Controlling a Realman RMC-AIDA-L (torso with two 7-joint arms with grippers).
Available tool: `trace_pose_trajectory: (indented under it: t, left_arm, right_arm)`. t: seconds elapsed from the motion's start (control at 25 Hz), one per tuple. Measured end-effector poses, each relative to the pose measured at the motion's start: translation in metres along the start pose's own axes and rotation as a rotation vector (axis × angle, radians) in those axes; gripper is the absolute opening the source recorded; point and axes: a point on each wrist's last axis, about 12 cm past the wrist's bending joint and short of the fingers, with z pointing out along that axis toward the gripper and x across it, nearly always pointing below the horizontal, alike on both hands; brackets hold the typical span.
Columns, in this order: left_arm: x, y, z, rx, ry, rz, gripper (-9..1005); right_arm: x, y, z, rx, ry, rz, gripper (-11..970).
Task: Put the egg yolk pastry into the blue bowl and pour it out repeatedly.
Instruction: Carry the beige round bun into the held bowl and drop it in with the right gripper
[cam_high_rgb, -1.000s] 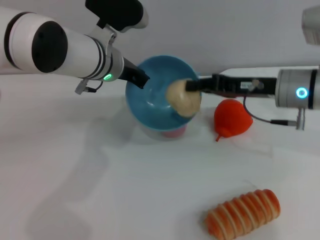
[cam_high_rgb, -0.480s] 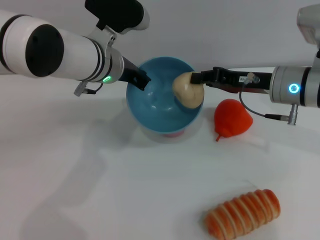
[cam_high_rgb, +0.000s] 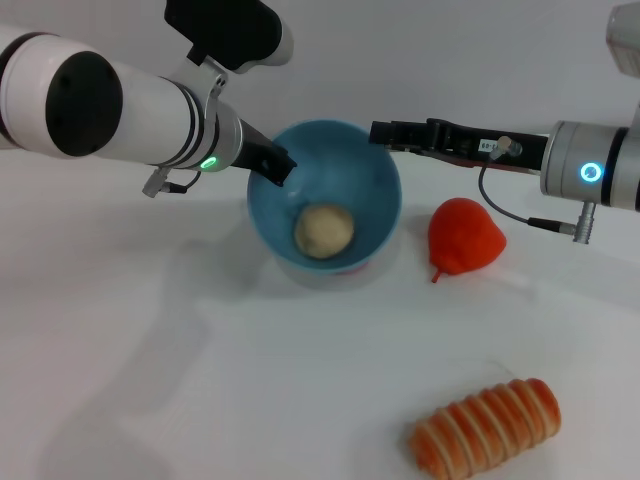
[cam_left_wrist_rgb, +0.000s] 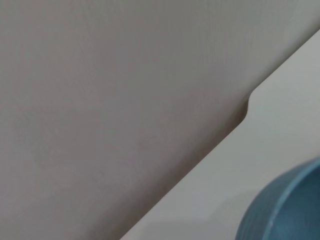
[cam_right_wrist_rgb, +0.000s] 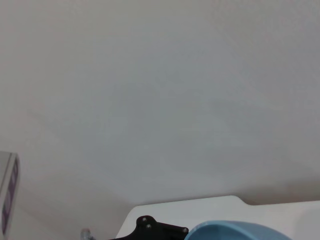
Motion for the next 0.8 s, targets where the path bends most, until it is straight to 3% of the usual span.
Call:
trace_pose_trajectory:
  t: [0.28,0.36,0.44,0.52,0.56,0.8]
  left_arm:
    - [0.000,0.000,0.000,0.000,-0.001,0.003,0]
    - [0.000,0.000,0.001,-0.002,-0.003,0.002,0]
    - [0.000,0.001,0.001,-0.005,-0.007,0.000,0]
    - [0.000,0.001,0.001,-0.008,-0.012,0.001,-1]
    - [0.000,0.001,0.001,-0.008,-0.013,0.000,-1]
    - [-0.001,0.002,0.001,-0.014,-0.027,-0.005,0]
  right_arm:
    - [0.005,-0.004,-0.005,0.003,-0.011,0.016,348]
    - [0.007,-0.003,-0.010,-0.017,-0.023,-0.024,417]
    - [0.010,-0.004,-0.017,-0.036,-0.041,-0.114,486]
    - [0.017,-0.009,-0.028,-0.026,-0.063,-0.241,485]
    - [0.017,-0.009,-0.028,-0.026,-0.063,-0.241,484]
    - [0.028,-0.028,-0.048,0.087,-0.107,-0.521,483]
